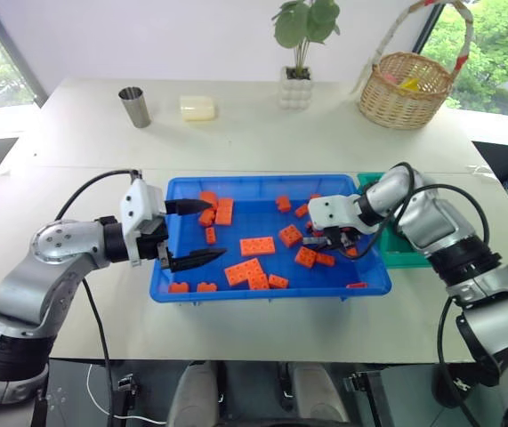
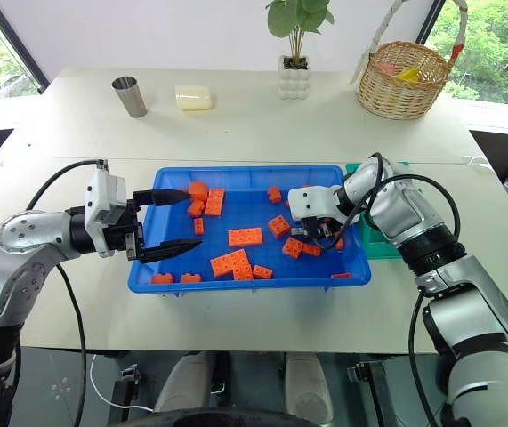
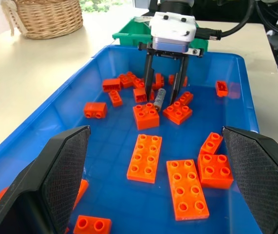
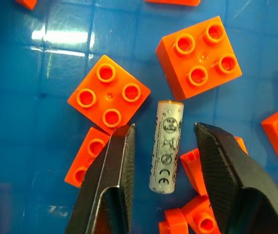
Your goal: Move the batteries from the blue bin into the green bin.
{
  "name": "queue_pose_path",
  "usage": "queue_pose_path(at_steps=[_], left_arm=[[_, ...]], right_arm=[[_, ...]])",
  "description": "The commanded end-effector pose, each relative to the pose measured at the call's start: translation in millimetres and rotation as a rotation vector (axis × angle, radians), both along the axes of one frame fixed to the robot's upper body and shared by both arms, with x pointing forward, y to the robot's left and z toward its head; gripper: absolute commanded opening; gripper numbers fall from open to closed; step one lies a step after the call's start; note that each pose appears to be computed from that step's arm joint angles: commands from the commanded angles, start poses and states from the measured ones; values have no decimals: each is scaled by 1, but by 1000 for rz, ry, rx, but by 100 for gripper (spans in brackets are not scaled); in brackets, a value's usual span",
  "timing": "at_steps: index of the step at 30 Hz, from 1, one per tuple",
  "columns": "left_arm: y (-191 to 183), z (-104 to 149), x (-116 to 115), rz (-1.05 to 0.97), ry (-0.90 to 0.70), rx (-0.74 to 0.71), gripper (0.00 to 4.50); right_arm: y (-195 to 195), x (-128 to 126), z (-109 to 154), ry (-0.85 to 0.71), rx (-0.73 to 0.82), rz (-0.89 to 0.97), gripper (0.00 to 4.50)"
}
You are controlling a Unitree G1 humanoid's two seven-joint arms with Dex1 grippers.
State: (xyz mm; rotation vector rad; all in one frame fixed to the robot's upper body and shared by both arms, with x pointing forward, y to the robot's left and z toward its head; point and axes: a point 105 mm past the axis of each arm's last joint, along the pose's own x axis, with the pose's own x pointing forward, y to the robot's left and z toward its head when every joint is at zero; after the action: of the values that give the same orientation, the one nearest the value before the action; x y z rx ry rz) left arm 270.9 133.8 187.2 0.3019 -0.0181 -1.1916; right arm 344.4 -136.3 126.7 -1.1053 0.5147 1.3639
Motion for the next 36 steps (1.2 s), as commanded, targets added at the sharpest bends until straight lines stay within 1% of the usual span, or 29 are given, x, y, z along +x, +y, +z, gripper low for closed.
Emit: queue_pose_path(at_steps=[1,3,5,6,11,13,16,18,20,22,24,26,30,32,33,34,35,36], left_arm=[[0,13,-3,-8,-56,-3,450],[0,13,-3,-6,-58,-3,450],[0,13,-3,-6,-56,-1,450],[0,12,-3,-7,-56,0,450],[0,11,-4,-10,-51,0,450],[0,10,-4,-13,-48,1,450],[1,9,-4,-13,-45,2,450],[1,9,-4,-13,-44,2,450],[3,8,-5,-10,-39,2,450],[4,7,-5,-6,-34,2,450],[7,5,-5,1,-25,0,450],[10,3,-4,8,-16,-1,450],[14,2,-1,13,-6,-5,450],[15,3,2,14,-6,-8,450],[15,4,4,13,-6,-9,450],[16,5,6,12,-6,-9,450],[17,6,8,11,-7,-9,450],[18,7,10,11,-7,-8,450]], right_arm=[[1,-1,0,-1,-3,20,171],[2,-2,-2,6,-5,23,115],[3,-3,-4,12,-3,27,9],[3,-4,-4,13,-1,28,1],[6,-2,3,1,22,16,1],[10,-3,17,-7,69,6,1],[12,-4,63,-15,248,-82,1],[7,-6,84,-19,328,-144,1],[-26,-4,107,-59,395,-288,1],[-54,-4,119,-88,436,-412,1],[-90,-4,121,-125,455,-569,1],[-118,-7,115,-139,463,-696,1],[-128,-17,94,-102,469,-771,1],[-132,-17,77,-91,465,-826,108],[-135,-14,72,-103,463,-858,153],[-137,-12,68,-116,462,-882,198],[-139,-12,69,-128,463,-888,251],[-141,-12,71,-145,466,-879,295]])
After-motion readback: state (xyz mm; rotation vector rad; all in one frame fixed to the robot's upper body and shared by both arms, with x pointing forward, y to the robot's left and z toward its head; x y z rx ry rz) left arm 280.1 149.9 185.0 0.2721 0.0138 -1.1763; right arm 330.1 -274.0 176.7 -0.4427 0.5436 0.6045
